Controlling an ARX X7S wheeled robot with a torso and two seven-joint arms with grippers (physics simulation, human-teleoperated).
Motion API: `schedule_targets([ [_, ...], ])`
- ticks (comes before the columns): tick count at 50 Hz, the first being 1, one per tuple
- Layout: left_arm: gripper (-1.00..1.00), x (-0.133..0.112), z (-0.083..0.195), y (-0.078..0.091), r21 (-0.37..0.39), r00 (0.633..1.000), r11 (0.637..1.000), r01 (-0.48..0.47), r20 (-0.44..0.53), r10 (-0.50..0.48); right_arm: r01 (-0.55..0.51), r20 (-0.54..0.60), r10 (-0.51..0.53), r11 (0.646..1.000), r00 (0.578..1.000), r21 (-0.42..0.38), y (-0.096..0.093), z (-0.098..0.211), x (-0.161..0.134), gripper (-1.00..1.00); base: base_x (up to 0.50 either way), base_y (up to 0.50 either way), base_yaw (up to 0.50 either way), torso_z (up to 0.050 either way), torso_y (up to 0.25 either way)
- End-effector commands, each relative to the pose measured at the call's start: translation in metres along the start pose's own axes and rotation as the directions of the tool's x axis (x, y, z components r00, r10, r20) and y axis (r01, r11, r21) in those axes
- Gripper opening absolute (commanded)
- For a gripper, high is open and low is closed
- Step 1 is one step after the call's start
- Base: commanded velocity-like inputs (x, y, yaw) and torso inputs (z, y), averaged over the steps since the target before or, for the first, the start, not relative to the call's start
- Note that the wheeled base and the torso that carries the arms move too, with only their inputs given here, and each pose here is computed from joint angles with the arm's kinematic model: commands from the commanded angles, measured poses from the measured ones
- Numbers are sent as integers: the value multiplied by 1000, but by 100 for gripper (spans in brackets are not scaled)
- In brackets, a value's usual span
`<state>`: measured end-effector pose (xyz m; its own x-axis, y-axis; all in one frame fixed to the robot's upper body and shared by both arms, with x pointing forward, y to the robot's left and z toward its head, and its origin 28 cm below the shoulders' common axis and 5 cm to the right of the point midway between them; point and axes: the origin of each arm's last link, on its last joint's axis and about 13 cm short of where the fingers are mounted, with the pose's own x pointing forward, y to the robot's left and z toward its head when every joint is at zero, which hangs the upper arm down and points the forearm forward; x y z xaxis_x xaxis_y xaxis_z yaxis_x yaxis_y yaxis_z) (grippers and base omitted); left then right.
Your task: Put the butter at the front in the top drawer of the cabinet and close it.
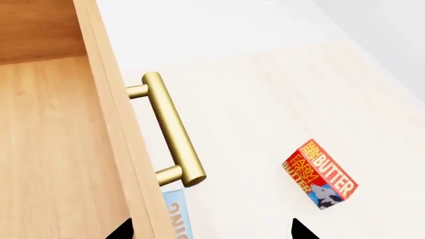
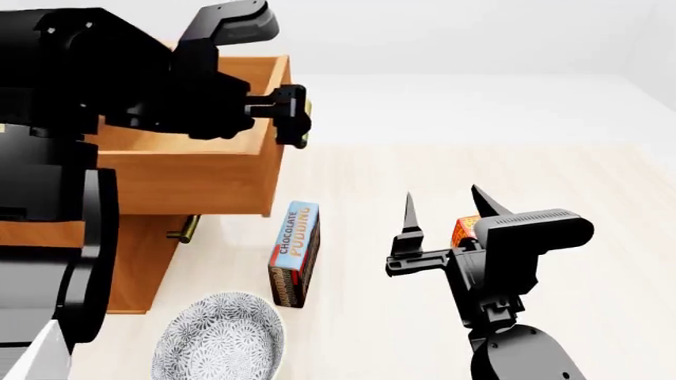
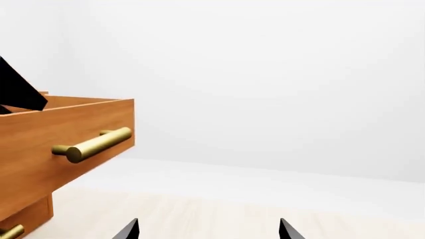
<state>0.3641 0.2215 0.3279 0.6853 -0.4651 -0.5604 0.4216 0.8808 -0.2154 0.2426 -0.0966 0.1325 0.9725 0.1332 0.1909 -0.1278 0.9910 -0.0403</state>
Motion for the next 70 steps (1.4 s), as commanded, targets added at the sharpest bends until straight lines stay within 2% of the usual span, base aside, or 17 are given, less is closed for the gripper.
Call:
schedule_targets([
  [1, 100, -5, 3, -13, 14, 995, 995, 95, 20, -96, 1, 0, -1, 1000, 1000, 1, 0, 0, 1, 100, 0, 0, 0, 0, 0],
  [14, 100, -8, 2, -17, 12, 990, 991, 134, 32, -134, 0, -2, 0, 1000, 1000, 1, 0, 0, 0, 100, 0, 0, 0, 0, 1],
  [19, 100, -14, 2, -17, 64, 992, 997, 52, 114, -59, -1, -1, 1, 1000, 1000, 1, 0, 0, 0, 100, 0, 0, 0, 0, 2],
  [24, 100, -23, -3, -24, 118, 988, 992, 43, 141, -60, -2, -1, 2, 1000, 1000, -2, 0, 0, 0, 100, 0, 0, 0, 0, 0],
  [28, 100, -28, -9, -27, 179, 982, 984, -17, 189, -17, -5, -2, 5, 1000, 1000, -2, 1, 0, -1, 100, 0, 0, 0, 0, 0],
  [32, 100, -36, -17, -33, 208, 972, 977, -38, 233, -12, -6, -2, 6, 1000, 1000, -3, 1, 0, -1, 100, 0, 0, 0, 0, 0],
  [35, 100, -41, -24, -36, 218, 936, 968, -122, 349, 39, -6, -1, 6, 1000, 1000, -4, 1, 0, -1, 100, 0, 0, 0, 0, 0],
  [37, 100, -42, -33, -37, 228, 893, 954, -196, 443, 78, -6, -1, 6, 1000, 1000, -4, 1, 0, -1, 100, 0, 0, 0, 0, 0],
  [40, 100, -46, -45, -39, 210, 818, 943, -259, 567, 98, -6, -1, 6, 1000, 1000, -5, 1, 0, -1, 100, 0, 0, 0, 0, 0],
  [43, 100, -51, -55, -41, 181, 750, 943, -278, 654, 95, -7, -2, 7, 1000, 1000, -6, 1, 0, -1, 100, 0, 0, 0, 0, 0],
  [49, 100, -49, -80, -39, 187, 646, 932, -312, 761, 64, -6, -1, 6, 1000, 1000, -7, 1, 0, -1, 100, 0, 0, 0, 0, 0],
  [54, 100, -46, -104, -39, 167, 585, 932, -321, 809, 56, -1, 0, 1, 1000, 1000, -7, 0, 0, -2, 100, 0, 0, 0, 0, 0],
  [58, 100, -49, -117, -40, 142, 522, 934, -327, 851, 54, -2, -3, 2, 1000, 1000, -9, 1, -1, -1, 100, 0, 0, 0, 0, 0],
  [62, 100, -55, -126, -43, 119, 489, 945, -304, 871, 48, -1, -5, 1, 1000, 1000, -10, 0, -1, -2, 100, 0, 0, 0, 0, 0],
  [70, 100, -58, -155, -42, 73, 462, 961, -266, 885, 60, 20, -17, -21, 999, 1000, -29, -1, -2, -1, 100, 0, 0, 0, 0, 0],
])
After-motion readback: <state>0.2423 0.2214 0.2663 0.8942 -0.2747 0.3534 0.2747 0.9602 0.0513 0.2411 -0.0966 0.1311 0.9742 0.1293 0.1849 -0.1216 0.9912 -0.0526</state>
